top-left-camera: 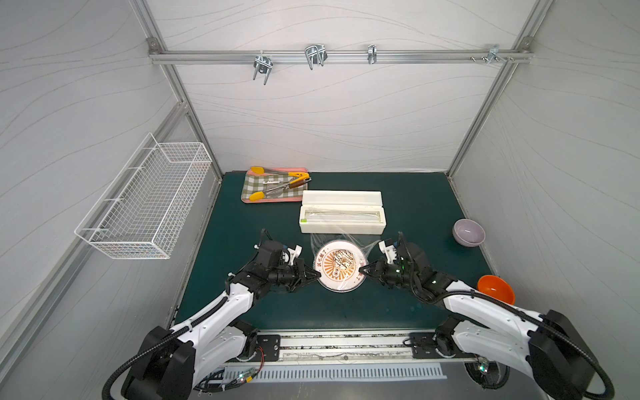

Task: Wrap the plate with plastic wrap
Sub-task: Pull the plastic wrap from the plastic wrap cutting box, then place the plate at the center of the board.

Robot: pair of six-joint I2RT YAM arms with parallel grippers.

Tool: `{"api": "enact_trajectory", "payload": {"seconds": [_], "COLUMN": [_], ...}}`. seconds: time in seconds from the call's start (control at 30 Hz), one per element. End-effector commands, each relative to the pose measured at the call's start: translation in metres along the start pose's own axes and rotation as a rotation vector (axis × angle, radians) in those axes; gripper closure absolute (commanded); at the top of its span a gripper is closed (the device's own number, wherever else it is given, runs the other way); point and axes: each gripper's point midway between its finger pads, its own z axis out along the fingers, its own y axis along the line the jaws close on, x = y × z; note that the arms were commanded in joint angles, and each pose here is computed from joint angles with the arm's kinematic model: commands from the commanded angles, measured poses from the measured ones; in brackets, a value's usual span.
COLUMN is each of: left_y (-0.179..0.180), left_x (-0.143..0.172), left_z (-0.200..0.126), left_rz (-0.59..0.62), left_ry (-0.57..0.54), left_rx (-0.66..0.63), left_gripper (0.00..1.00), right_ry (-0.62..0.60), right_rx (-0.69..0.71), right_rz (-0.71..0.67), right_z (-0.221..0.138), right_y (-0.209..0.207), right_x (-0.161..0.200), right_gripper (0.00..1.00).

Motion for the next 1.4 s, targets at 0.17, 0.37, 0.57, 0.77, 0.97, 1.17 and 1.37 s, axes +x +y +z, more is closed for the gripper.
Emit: {"api": "enact_trajectory", "payload": {"seconds": [0.17, 0.37, 0.57, 0.77, 0.97, 1.17, 1.37], "left_y": [0.051, 0.066, 0.086, 0.099, 0.108, 0.117, 0.122], "left_x": [-0.017, -0.018, -0.017, -0.007, 0.004, 0.007, 0.004], "left_z": [-0.003, 0.007, 0.011, 0.01, 0.014, 0.015, 0.012], "left_rz": [-0.079, -0.088, -0.096, -0.096, -0.102, -0.1, -0.092], "left_ry": [-0.138, -0.111, -0.089, -0.05, 0.009, 0.02, 0.002], "left_rx": [-0.144, -0.193, -0.274, -0.336, -0.356, -0.391, -0.435], "left_gripper": [1.0, 1.0, 1.0, 1.0, 1.0, 1.0, 0.97], "right_ry": [-0.066, -0.036, -0.009, 0.029, 0.072, 0.097, 0.027], "right_rx": [0.274, 0.342, 0.4, 0.446, 0.47, 0.477, 0.462], "right_rz": [0.117, 0.14, 0.161, 0.187, 0.175, 0.129, 0.053], "right_z": [0.004, 0.015, 0.023, 0.023, 0.013, -0.008, -0.031], "right_y": [-0.084, -0.108, -0.124, -0.133, -0.131, -0.119, -0.098], "right_x": [0.003, 0.009, 0.014, 0.024, 0.032, 0.029, -0.008], "right_gripper": [1.0, 1.0, 1.0, 0.99, 0.71, 0.52, 0.51]}}
